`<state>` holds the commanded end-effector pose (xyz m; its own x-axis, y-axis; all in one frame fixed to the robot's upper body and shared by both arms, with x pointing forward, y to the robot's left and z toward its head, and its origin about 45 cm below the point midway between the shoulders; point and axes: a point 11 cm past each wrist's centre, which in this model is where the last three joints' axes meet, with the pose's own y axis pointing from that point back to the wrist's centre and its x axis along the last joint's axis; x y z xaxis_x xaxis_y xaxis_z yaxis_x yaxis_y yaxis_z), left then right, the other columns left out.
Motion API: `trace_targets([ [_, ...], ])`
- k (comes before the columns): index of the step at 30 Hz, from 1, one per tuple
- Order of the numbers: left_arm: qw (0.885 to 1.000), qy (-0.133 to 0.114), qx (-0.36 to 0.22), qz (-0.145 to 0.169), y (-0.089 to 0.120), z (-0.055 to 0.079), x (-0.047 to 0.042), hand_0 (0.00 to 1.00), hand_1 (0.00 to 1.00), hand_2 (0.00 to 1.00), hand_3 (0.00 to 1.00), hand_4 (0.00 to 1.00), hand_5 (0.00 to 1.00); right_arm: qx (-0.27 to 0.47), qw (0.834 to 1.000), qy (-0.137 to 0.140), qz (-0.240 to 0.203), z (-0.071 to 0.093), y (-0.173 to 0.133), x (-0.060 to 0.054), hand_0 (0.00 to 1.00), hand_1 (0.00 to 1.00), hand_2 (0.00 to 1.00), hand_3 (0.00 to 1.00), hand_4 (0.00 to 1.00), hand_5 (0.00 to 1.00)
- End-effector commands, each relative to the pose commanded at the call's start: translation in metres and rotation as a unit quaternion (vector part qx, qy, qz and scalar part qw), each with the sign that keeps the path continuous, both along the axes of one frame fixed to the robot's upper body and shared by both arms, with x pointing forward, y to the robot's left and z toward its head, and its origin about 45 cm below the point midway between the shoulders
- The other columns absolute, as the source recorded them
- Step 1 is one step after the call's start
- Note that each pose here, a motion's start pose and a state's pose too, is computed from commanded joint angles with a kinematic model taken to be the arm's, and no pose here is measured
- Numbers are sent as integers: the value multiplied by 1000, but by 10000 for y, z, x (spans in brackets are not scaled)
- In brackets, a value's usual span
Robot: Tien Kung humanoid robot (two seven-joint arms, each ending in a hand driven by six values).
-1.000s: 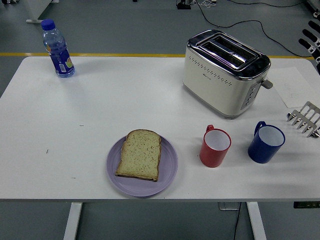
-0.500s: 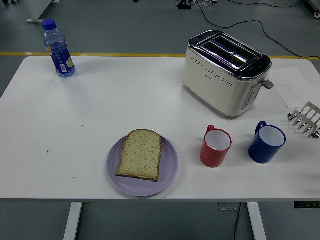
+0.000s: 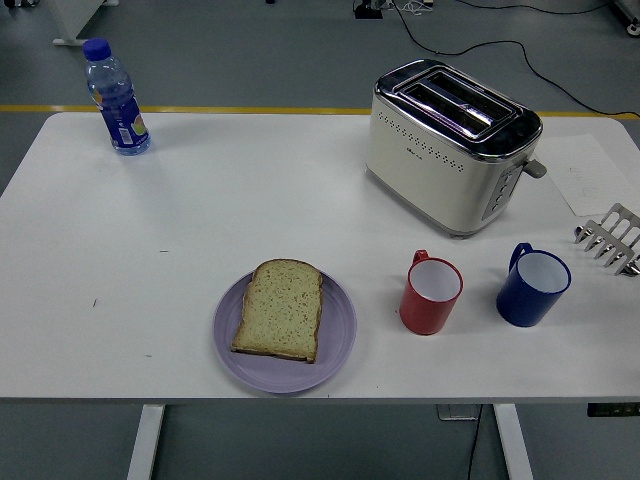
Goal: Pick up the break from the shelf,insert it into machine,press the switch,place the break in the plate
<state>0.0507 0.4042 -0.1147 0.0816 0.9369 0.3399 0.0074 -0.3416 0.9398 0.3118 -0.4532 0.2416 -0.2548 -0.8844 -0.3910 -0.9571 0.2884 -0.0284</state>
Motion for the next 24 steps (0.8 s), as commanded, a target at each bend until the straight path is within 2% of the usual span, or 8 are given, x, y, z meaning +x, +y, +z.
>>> trace_targets([
  [5,1000,0,1,-2,10,2,-6,685,693,675,565,278,830,46,998,-3,-39,-219,-46,-107,827,770,756,720,532,353],
  [13,1000,3,1,-8,10,2,-7,685,692,675,565,278,831,99,993,-6,-69,-472,-11,-184,820,767,754,715,533,358],
  [24,1000,2,0,-8,6,0,-10,685,692,675,565,279,833,99,991,-6,-84,-490,-76,-212,811,765,753,712,534,359],
])
